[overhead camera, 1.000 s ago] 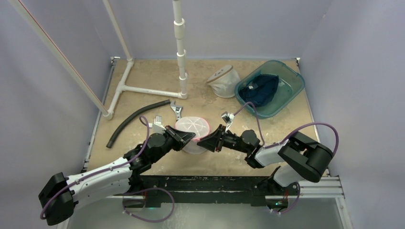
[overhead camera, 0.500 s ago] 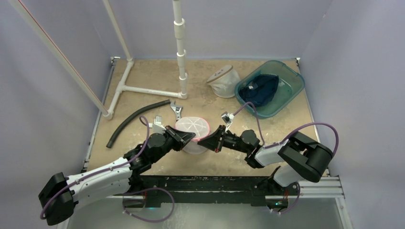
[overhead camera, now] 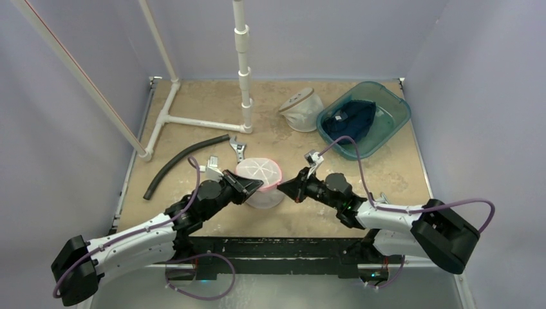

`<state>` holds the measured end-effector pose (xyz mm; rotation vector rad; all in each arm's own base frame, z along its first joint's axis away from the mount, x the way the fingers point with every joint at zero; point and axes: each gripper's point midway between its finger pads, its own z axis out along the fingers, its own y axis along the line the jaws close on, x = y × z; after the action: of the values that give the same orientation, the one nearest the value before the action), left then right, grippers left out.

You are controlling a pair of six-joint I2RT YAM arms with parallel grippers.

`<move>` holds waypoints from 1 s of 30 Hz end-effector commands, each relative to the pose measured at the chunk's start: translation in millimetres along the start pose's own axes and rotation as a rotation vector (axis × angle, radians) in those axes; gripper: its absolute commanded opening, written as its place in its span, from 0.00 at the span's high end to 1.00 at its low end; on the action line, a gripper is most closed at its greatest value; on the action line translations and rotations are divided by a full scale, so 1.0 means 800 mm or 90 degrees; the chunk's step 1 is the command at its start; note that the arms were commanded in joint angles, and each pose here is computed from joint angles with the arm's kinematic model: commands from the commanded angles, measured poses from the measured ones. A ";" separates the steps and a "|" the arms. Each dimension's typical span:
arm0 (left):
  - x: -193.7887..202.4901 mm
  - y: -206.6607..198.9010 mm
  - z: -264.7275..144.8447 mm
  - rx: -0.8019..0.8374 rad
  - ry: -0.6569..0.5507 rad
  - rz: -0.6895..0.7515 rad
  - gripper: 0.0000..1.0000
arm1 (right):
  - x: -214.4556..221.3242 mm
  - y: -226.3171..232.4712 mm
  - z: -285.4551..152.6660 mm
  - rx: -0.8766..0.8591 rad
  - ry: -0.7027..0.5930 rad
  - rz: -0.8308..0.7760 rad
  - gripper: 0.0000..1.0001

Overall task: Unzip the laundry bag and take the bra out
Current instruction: Unzip the laundry bag at the center of the board.

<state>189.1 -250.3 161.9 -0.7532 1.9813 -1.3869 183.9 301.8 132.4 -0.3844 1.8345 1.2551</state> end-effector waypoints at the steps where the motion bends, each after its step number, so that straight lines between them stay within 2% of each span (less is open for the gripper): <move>1: 0.013 -0.020 -0.002 0.042 0.038 0.025 1.00 | -0.005 -0.052 0.000 0.150 0.003 -0.016 1.00; 6: 0.019 -0.031 -0.007 0.059 0.060 0.063 1.00 | -0.009 -0.083 -0.016 0.247 -0.022 0.004 1.00; 8: 0.019 -0.037 -0.008 0.061 0.065 0.091 1.00 | -0.026 -0.087 -0.026 0.270 -0.064 -0.002 1.00; 12: 0.021 -0.058 -0.002 0.083 0.079 0.159 1.00 | -0.051 -0.061 -0.048 0.234 -0.123 -0.019 1.00; 15: 0.025 -0.077 0.016 0.104 0.108 0.226 0.97 | -0.062 -0.043 -0.059 0.219 -0.136 -0.042 1.00; 16: 0.025 -0.084 0.025 0.111 0.119 0.244 0.94 | -0.064 -0.038 -0.062 0.221 -0.139 -0.048 1.00; 17: 0.022 -0.089 0.035 0.115 0.125 0.258 0.83 | -0.066 -0.034 -0.064 0.220 -0.141 -0.053 1.00; 19: 0.013 -0.098 0.054 0.119 0.134 0.270 0.42 | -0.068 -0.030 -0.068 0.222 -0.141 -0.057 1.00; 21: 0.001 -0.095 0.065 0.104 0.127 0.255 0.25 | -0.067 -0.030 -0.072 0.227 -0.143 -0.056 1.00; 23: -0.011 -0.088 0.065 0.078 0.102 0.250 0.17 | -0.066 -0.031 -0.075 0.232 -0.143 -0.055 1.00; 27: -0.033 -0.075 0.037 0.018 0.036 0.198 0.15 | -0.059 -0.036 -0.076 0.238 -0.135 -0.057 1.00; 30: -0.023 -0.078 0.010 0.012 -0.002 0.147 0.14 | -0.054 -0.038 -0.072 0.238 -0.126 -0.062 1.00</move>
<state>230.1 -273.2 203.4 -0.3547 2.0490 -1.2678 198.0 229.9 153.2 -0.1329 1.8209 0.8609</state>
